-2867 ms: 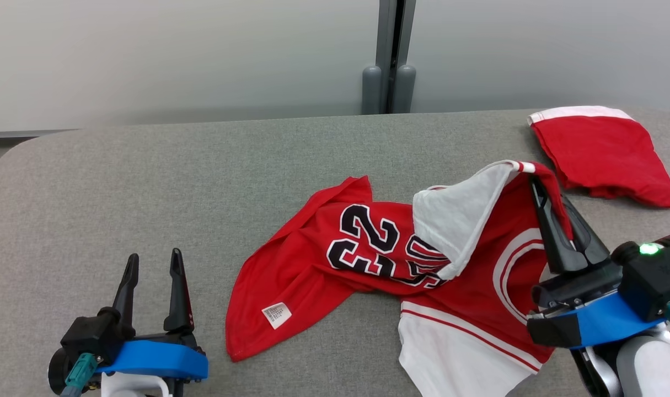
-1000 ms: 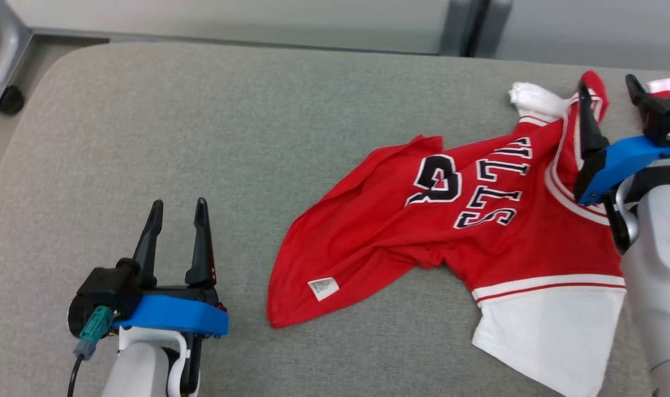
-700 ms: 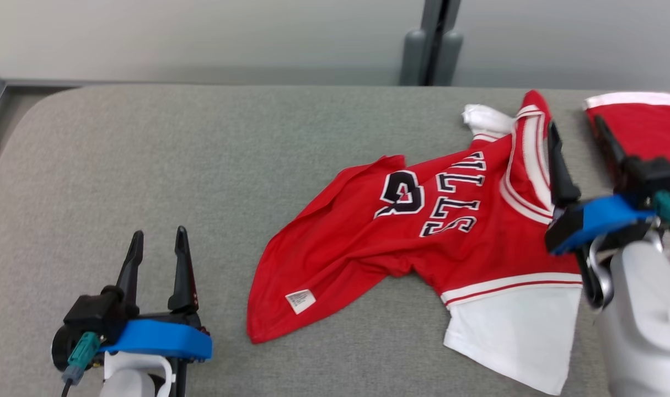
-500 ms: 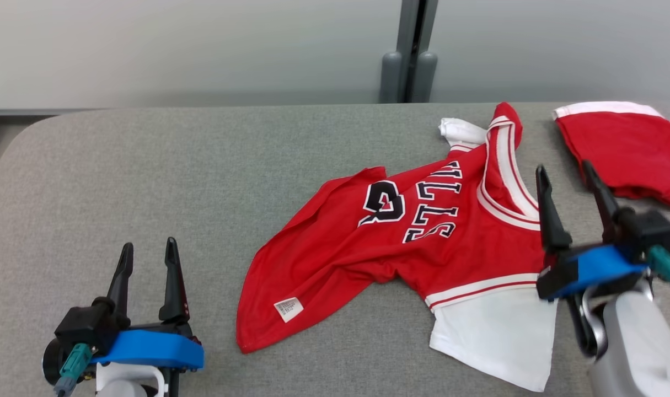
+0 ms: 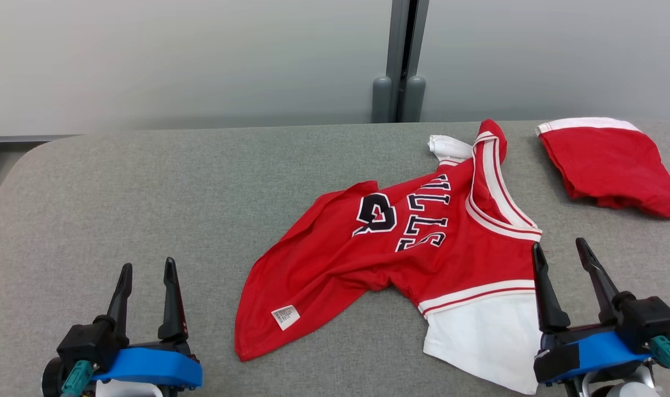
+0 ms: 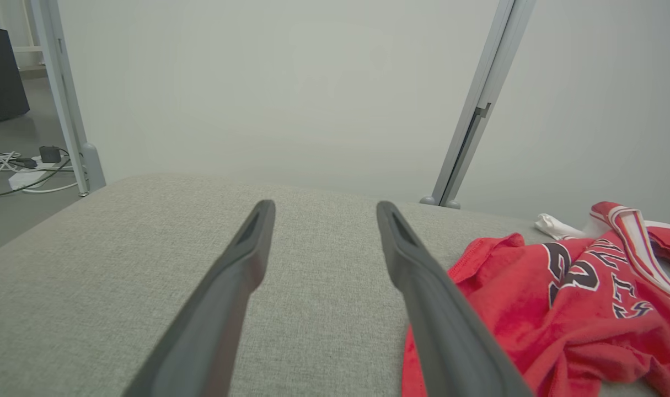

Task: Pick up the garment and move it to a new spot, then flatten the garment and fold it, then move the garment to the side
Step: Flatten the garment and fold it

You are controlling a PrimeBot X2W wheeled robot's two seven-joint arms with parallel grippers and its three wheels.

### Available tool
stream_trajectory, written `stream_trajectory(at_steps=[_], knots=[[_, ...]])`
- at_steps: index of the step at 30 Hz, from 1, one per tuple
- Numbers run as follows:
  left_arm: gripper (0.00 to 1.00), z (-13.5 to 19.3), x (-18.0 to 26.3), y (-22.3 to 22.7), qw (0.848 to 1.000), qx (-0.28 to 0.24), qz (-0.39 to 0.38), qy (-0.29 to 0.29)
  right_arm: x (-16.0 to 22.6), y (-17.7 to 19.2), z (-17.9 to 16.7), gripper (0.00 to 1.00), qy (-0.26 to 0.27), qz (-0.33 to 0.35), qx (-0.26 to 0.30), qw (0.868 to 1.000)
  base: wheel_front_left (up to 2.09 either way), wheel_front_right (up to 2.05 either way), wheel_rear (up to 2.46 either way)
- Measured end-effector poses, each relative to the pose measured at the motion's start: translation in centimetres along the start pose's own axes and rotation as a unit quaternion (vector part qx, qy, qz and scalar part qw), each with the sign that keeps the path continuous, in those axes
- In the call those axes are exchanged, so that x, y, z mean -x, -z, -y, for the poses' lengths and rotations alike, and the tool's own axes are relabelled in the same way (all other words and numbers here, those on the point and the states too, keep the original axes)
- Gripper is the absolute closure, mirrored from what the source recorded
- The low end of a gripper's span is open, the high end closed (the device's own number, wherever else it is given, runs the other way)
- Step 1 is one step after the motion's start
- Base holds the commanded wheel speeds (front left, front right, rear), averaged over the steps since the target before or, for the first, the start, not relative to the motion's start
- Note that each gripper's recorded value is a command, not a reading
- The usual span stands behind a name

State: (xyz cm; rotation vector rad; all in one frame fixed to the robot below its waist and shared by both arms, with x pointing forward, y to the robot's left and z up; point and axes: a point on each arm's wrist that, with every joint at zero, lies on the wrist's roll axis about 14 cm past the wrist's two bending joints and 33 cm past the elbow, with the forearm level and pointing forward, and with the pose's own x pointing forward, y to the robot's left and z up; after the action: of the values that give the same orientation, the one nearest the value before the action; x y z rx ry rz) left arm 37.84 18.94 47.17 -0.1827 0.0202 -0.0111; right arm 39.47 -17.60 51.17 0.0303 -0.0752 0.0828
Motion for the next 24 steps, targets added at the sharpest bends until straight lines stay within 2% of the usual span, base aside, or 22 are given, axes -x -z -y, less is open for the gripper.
stream_trajectory(at_steps=[11,17,24], knots=[[0.00,0.3,0.3,0.4,1.000,-0.003,-0.006,0.005,0.6,0.3,-0.3,0.00,-0.003,-0.021,-0.001,1.000,0.00,0.00,0.00],[0.00,2.6,0.6,2.5,0.999,0.003,-0.039,0.038,1.7,3.3,0.6,0.00,0.012,-0.073,-0.009,0.997,0.00,0.00,0.00],[0.00,5.1,2.5,7.5,0.990,0.007,-0.121,0.077,4.2,8.1,1.5,0.00,0.032,-0.146,-0.023,0.988,0.00,0.00,0.00]])
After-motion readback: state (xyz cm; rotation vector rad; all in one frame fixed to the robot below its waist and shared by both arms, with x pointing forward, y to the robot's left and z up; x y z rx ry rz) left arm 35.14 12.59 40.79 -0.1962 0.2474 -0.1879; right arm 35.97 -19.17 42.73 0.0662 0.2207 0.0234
